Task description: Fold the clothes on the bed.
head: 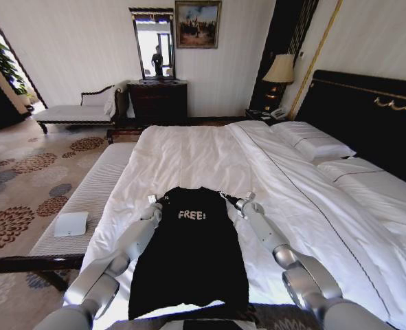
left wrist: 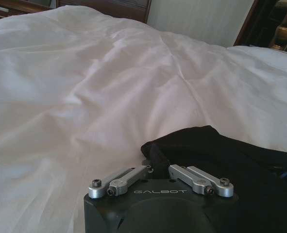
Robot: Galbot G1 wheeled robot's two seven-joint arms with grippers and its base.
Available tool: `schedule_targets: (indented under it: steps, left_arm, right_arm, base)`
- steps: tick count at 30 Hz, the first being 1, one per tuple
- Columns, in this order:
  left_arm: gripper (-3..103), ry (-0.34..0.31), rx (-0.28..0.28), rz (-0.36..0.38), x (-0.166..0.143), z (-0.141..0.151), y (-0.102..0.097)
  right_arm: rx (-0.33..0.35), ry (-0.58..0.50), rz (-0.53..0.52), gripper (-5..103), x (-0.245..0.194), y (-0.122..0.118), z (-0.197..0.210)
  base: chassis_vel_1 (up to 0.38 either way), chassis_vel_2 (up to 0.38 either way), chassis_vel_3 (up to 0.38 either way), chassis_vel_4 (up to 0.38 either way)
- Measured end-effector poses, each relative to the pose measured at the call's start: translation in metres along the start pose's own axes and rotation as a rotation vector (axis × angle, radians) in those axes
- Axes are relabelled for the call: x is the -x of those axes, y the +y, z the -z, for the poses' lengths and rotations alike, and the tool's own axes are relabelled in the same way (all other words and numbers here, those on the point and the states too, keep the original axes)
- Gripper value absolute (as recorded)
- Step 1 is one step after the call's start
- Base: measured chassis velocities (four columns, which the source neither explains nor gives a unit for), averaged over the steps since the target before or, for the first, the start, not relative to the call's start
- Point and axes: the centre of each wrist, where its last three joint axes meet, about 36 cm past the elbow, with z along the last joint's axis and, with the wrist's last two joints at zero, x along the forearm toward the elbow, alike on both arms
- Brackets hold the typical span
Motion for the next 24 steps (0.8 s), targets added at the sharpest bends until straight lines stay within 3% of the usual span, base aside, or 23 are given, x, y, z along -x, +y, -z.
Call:
schedule_targets:
  steps: [3,5,15,20,24]
  left_arm:
    - [1,0.005,-0.002,0.001,0.001,-0.002,-0.001]
    - [1,0.005,-0.003,0.000,0.001,-0.002,-0.001]
    - [1,0.004,-0.004,0.000,0.002,0.000,-0.002]
    - [1,0.004,-0.005,0.001,0.002,0.001,-0.001]
    - [1,0.004,-0.005,0.002,0.002,0.001,0.000]
  right_arm:
    - [0.001,0.001,-0.001,60,0.000,0.000,-0.002]
    - [0.002,0.003,-0.002,60,0.000,-0.001,-0.004]
    - [-0.010,0.015,-0.001,17,-0.001,-0.005,-0.012]
    - [-0.019,0.015,0.002,2,0.000,-0.003,-0.010]
    - [-0.024,0.014,0.006,1,0.002,0.000,-0.009]
  base:
    - [0.000,0.000,0.000,0.000]
    - [0.000,0.000,0.000,0.000]
    - [0.000,0.000,0.000,0.000]
    - [0.000,0.000,0.000,0.000]
    - [0.000,0.000,0.000,0.000]
